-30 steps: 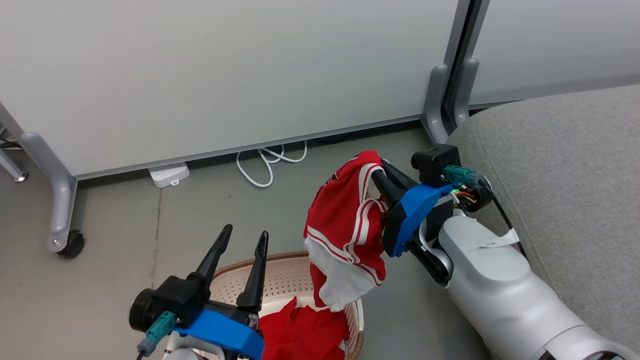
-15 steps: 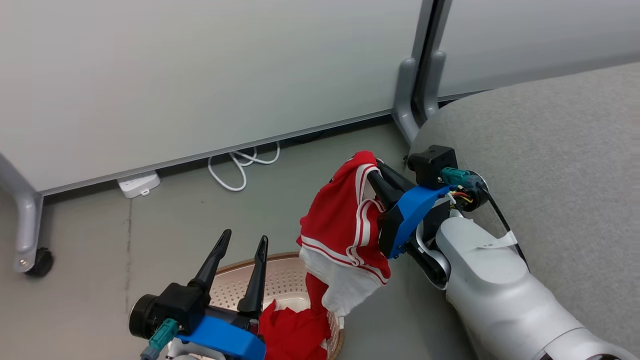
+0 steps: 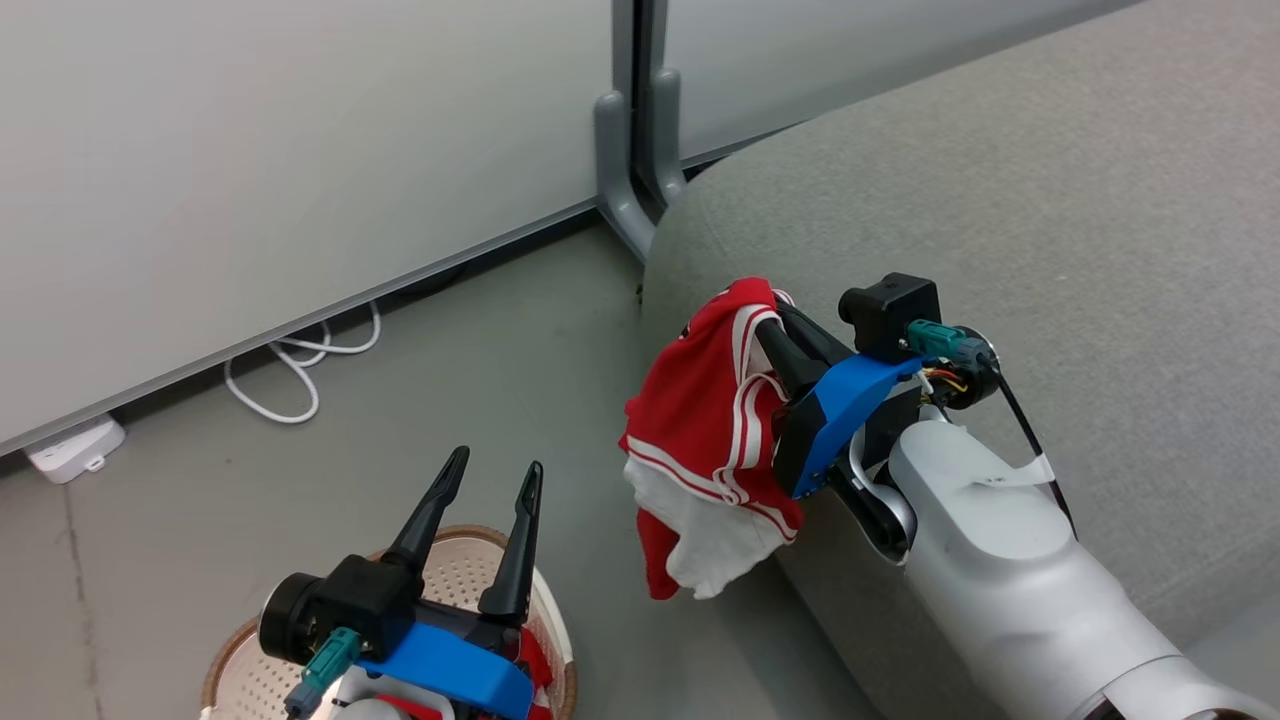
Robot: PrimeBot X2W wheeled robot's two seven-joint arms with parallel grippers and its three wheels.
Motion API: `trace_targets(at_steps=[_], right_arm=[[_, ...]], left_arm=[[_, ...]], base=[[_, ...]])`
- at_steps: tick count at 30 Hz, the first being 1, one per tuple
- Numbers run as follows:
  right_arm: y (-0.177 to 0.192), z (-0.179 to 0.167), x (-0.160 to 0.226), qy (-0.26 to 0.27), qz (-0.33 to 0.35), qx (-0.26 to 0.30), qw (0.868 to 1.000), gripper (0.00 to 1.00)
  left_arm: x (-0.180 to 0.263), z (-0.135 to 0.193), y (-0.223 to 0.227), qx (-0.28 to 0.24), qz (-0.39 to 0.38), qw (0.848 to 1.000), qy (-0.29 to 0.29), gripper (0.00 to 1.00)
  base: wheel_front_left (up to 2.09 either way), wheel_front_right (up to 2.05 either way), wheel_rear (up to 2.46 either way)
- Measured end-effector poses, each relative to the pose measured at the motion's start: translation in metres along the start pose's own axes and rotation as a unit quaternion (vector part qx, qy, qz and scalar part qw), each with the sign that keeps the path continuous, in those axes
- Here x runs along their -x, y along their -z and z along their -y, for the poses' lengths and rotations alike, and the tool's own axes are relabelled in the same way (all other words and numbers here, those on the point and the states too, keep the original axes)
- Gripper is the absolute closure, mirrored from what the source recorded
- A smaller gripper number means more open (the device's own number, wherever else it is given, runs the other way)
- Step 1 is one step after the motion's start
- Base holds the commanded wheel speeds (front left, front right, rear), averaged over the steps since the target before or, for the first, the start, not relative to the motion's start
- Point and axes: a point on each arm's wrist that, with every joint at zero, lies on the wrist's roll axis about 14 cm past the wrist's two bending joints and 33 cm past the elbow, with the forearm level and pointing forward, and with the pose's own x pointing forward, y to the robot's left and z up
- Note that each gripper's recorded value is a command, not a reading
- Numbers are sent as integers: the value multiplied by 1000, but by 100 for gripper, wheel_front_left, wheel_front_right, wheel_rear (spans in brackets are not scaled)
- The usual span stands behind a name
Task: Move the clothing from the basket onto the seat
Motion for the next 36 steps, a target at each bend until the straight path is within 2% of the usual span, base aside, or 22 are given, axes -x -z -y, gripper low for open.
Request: trace_targets(at_steps=[11,18,22,29,36], right_arm=[[14,54,35,81,-12,-9,997,100],[30,66,34,105,-31,-33,993,100],[-14,100,8,133,8,-24,991,100],[-93,191,-27,207,54,37,976,100],[-129,277,-40,299,92,76,947,100]], left_arm=[[-30,33,21,11,-23,997,71,0],[-38,31,27,15,-26,996,81,0],[-46,25,31,14,-24,996,86,0],[-63,3,43,8,-20,995,98,0],[-83,-37,60,6,-7,996,92,0]], base=[[0,0,0],[0,0,0],[0,0,0],[0,0,0],[0,0,0]])
